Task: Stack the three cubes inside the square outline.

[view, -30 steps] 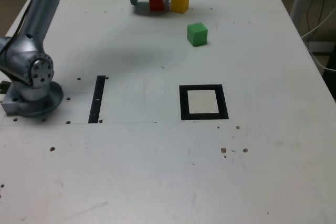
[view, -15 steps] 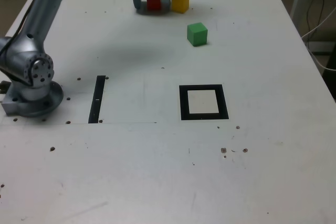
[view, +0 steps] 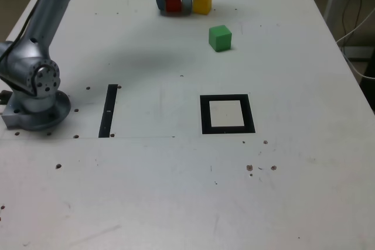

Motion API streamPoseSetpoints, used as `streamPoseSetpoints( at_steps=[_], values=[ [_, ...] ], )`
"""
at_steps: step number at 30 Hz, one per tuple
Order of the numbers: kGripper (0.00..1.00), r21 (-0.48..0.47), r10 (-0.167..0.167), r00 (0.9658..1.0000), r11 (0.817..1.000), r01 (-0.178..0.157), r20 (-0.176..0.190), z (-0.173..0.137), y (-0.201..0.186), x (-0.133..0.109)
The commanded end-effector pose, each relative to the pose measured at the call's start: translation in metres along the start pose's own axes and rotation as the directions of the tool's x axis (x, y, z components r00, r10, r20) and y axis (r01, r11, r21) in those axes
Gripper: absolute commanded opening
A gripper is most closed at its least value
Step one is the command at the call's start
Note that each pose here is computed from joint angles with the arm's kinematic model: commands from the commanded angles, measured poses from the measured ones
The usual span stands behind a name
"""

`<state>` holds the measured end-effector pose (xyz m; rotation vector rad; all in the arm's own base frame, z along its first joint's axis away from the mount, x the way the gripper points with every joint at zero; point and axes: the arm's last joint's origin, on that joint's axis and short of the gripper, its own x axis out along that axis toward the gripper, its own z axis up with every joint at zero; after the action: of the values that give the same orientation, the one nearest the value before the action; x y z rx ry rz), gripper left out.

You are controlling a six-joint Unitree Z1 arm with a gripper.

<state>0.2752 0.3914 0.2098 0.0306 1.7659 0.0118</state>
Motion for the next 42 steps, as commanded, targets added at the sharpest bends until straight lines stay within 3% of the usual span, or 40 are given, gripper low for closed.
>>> streamPoseSetpoints(
  at_steps=[1,12,21,26,32,42],
  values=[
    [0.30,-0.003,-0.011,0.9999,1.000,0.011,0.001,0.002,0.000,0.002],
    [0.24,-0.038,-0.015,0.9999,0.999,0.015,-0.001,-0.002,-0.003,-0.007],
    [0.20,-0.059,0.049,0.9984,0.997,-0.047,0.029,-0.031,-0.030,-0.069],
    [0.20,-0.040,0.066,0.9958,0.997,-0.063,0.064,-0.046,-0.068,-0.106],
    [0.20,0.003,0.119,0.9878,0.993,-0.120,0.101,-0.045,-0.138,-0.141],
    [0.20,0.106,0.143,0.9824,0.982,-0.156,0.120,-0.034,-0.272,-0.153]
  ],
)
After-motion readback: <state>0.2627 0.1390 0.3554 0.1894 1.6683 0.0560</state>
